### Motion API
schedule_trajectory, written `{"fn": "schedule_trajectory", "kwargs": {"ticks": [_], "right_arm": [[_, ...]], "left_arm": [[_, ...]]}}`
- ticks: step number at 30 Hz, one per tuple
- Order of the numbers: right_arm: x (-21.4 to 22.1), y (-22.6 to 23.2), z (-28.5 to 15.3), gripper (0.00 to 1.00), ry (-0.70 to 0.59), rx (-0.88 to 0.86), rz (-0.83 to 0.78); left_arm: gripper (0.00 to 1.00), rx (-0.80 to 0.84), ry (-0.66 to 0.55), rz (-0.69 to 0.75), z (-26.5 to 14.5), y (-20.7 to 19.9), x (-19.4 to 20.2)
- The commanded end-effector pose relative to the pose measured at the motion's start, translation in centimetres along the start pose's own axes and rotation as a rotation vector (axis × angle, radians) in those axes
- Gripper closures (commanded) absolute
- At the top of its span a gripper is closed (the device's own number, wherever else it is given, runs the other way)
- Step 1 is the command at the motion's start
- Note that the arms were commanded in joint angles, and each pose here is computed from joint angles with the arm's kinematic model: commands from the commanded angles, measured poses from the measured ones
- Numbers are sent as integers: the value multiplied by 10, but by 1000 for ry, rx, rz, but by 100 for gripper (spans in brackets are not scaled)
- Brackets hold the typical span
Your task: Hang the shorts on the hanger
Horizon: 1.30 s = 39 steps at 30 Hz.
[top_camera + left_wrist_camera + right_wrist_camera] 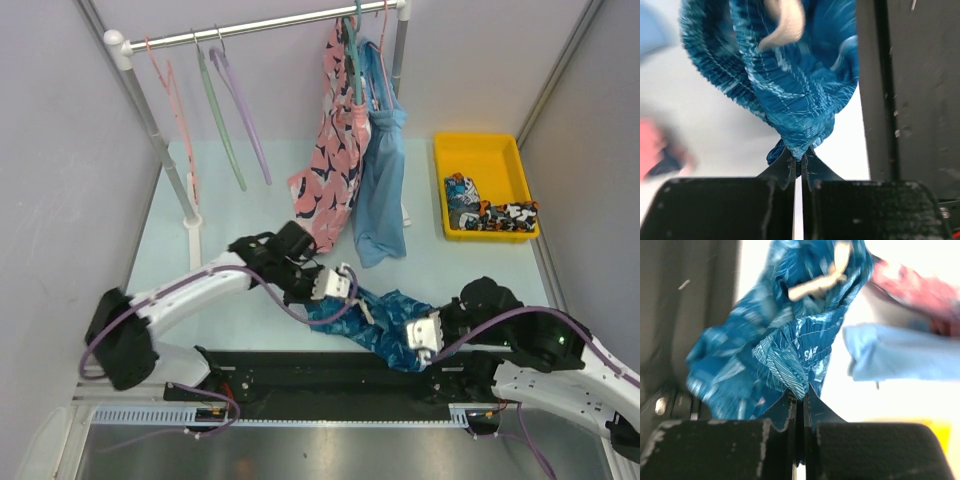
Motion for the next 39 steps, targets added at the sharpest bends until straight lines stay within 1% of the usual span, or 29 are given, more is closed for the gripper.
{"fn": "schedule_trajectory", "kwargs": {"ticks": [1, 2, 4, 5, 7, 8, 10, 11, 12, 13, 14, 15, 16, 19, 21, 23, 24, 25, 27, 28, 29, 30, 31, 33, 34, 36, 37, 38, 39], "right_arm": [[-6, -48, -14, 100, -24, 326, 270], [-12, -67, -20, 100, -56, 427, 312], [-10, -92, -31, 100, -28, 575, 343], [-16, -116, -45, 100, -61, 702, 347], [-23, -143, -54, 100, -83, 801, 346], [-35, -168, -75, 100, -140, 904, 330], [-46, -193, -84, 100, -168, 955, 302], [-52, -211, -79, 100, -187, 955, 290], [-65, -227, -97, 100, -231, 1003, 273], [-73, -238, -105, 100, -264, 1023, 271], [-79, -249, -97, 100, -290, 999, 257], [-89, -258, -111, 100, -325, 1023, 244], [-95, -261, -110, 100, -352, 1004, 236], [-98, -257, -104, 100, -366, 939, 238], [-90, -243, -93, 100, -316, 862, 252], [-79, -225, -74, 100, -278, 750, 259], [-73, -219, -73, 100, -262, 733, 261], [-68, -211, -66, 100, -252, 701, 257], [-50, -190, -38, 100, -204, 604, 217], [-43, -182, -33, 100, -184, 587, 203], [-28, -165, -10, 100, -147, 522, 205], [-20, -158, -1, 100, -119, 494, 162], [-13, -153, 6, 100, -110, 484, 163], [6, -134, 33, 100, -76, 396, 159], [14, -130, 46, 100, -65, 368, 167], [29, -123, 60, 100, -58, 334, 188], [31, -123, 66, 100, -84, 323, 186], [43, -123, 70, 100, -69, 317, 209], [52, -115, 78, 100, -65, 293, 223]], "left_arm": [[100, -127, -256, -101, -86, -30, -48], [100, -186, -276, -112, -103, -30, -54], [100, -276, -307, -102, -129, -34, -60], [100, -351, -305, -103, -148, -32, -64], [100, -448, -298, -85, -170, -29, -68], [100, -537, -290, -79, -192, -26, -72], [100, -618, -286, -35, -216, -24, -79], [100, -677, -317, -14, -243, -28, -89], [100, -729, -316, -6, -258, -29, -92], [100, -759, -316, 21, -270, -30, -96], [100, -799, -347, 39, -292, -36, -104], [100, -819, -358, 44, -302, -39, -108], [100, -831, -367, 70, -317, -48, -110], [100, -822, -344, 85, -322, -54, -107], [100, -817, -326, 85, -319, -55, -102], [100, -773, -300, 83, -302, -54, -93], [100, -756, -287, 82, -293, -52, -90], [100, -714, -248, 65, -271, -45, -82], [100, -687, -202, 52, -249, -40, -69], [100, -664, -149, 12, -221, -29, -56], [100, -676, -123, -14, -210, -22, -49], [100, -665, -104, -41, -197, -18, -43], [100, -645, -66, -60, -174, -10, -31], [100, -638, -39, -96, -153, -2, -22], [100, -616, -6, -115, -133, 6, -14], [100, -682, 40, -134, -123, 20, -4], [100, -727, 26, -145, -113, 30, -1], [100, -775, 36, -158, -112, 36, 3], [100, -783, 27, -162, -106, 38, 6]]}}
Point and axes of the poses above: each gripper's point midway between its finger pads, its own z axis out along the fingers, its own y axis along the line the jaws close on, x = y × z, the point moved 5 cm from there along -z, back along the fingers, and after that the axes turned 11 degrees about -z, right-handed, at the moved point
